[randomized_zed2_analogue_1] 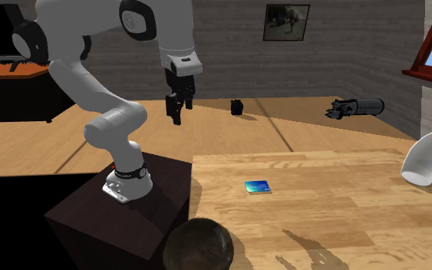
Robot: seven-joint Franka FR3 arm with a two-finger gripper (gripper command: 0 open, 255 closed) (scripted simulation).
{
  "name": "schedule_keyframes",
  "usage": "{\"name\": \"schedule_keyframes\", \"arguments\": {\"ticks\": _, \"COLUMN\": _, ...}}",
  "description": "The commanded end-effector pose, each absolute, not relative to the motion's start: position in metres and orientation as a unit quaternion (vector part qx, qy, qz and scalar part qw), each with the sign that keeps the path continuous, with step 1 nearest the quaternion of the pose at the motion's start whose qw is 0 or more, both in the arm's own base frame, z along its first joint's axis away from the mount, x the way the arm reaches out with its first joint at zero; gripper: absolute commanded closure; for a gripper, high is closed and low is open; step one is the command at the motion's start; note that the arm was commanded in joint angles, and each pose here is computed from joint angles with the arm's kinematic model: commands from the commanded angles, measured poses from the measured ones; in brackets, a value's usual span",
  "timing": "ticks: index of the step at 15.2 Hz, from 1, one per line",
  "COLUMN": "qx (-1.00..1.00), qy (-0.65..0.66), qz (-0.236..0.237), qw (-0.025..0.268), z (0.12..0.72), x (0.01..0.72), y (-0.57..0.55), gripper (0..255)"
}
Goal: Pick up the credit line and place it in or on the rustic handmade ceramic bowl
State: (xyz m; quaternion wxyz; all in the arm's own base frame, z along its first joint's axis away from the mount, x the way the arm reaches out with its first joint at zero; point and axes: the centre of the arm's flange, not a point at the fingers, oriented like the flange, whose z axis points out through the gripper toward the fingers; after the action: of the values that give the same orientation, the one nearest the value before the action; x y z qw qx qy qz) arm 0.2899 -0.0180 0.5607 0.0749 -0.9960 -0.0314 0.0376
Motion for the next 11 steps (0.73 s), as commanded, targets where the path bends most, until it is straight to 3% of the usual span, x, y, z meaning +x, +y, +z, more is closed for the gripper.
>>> {"name": "schedule_keyframes", "arguments": {"ticks": 1, "qx": -0.996, "qy": -0.031, "qz": 0.038, "qw": 0.075, "z": 0.561, "x": 0.29, "y": -0.018, "gripper": 0}}
{"name": "schedule_keyframes", "arguments": {"ticks": 11, "qx": -0.997, "qy": -0.055, "qz": -0.012, "qw": 0.054, "z": 0.461, "x": 0.359, "y": 0.001, "gripper": 0}}
